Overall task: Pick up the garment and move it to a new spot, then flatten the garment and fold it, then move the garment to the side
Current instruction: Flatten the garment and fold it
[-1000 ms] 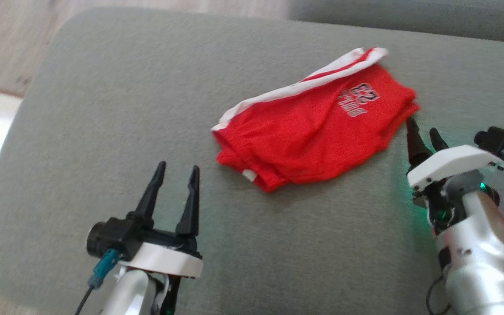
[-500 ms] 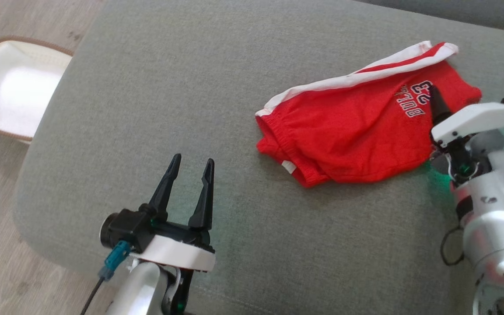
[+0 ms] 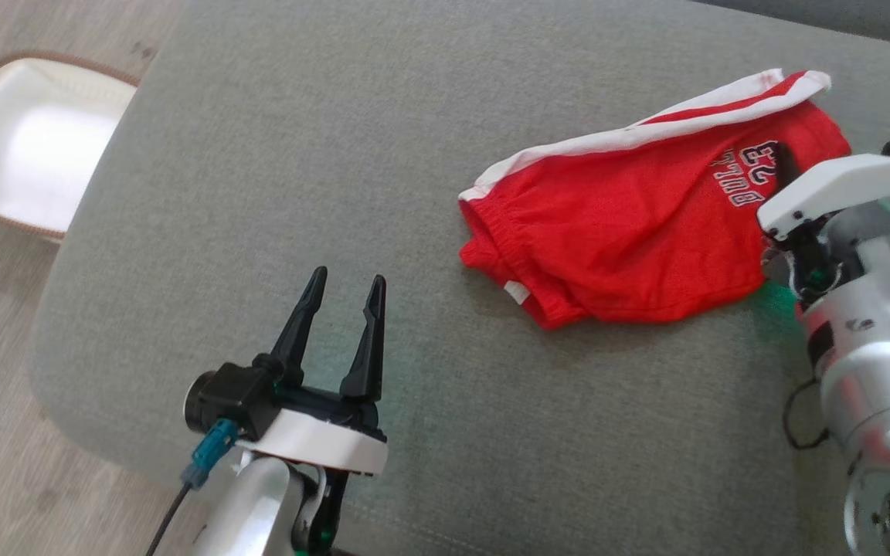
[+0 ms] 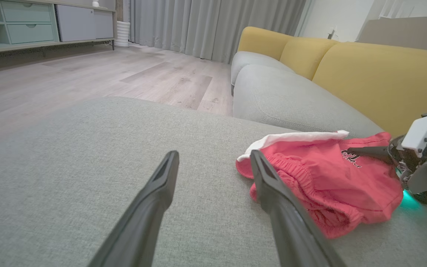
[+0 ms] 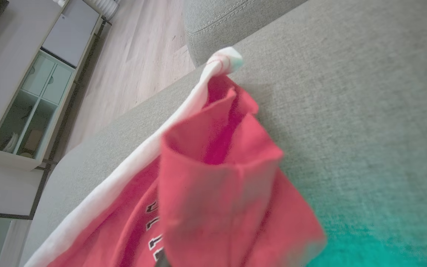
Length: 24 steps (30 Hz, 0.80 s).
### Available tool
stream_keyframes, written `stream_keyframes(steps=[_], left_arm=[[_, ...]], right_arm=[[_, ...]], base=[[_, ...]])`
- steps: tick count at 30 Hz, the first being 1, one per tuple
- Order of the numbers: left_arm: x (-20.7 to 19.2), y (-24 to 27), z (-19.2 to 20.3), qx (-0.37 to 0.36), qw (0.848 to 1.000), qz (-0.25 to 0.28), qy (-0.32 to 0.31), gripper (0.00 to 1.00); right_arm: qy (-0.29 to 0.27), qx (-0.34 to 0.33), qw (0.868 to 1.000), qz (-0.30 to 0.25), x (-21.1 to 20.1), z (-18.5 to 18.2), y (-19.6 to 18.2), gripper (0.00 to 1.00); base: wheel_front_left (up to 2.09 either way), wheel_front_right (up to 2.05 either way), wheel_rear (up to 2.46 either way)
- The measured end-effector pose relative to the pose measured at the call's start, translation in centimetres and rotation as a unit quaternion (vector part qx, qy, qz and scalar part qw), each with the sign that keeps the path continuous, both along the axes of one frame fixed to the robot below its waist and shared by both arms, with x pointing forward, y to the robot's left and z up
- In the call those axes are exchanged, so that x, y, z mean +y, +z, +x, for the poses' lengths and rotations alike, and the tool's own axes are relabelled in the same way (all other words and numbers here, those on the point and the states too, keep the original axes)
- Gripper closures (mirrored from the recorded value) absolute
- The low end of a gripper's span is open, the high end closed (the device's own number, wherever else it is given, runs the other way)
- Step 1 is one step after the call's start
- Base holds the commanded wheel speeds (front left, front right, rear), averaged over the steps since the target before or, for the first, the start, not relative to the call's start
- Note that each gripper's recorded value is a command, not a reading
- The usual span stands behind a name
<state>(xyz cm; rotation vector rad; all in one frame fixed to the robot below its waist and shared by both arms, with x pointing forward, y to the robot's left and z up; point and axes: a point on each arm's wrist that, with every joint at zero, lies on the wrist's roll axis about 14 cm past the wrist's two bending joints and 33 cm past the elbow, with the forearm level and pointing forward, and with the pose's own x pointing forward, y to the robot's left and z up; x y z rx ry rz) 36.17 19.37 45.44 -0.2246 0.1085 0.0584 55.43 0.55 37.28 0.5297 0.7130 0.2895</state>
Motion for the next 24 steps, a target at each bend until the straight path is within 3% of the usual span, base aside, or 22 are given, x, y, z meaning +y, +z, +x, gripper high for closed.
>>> stream_keyframes(steps=[8,24], left_arm=[[-1.8,1.0,0.7,-0.019,0.999,-0.004,-0.029,0.0],[-7.3,2.5,1.2,-0.052,0.992,-0.014,-0.117,0.0]], right_arm=[[-0.069,-0.047,0.996,0.013,-3.2,-1.2,1.6,1.0],[-0.232,-0.106,0.967,0.003,-15.8,-11.1,2.0,1.0]], base=[[0.0,0.0,0.0],[0.0,0.0,0.0]])
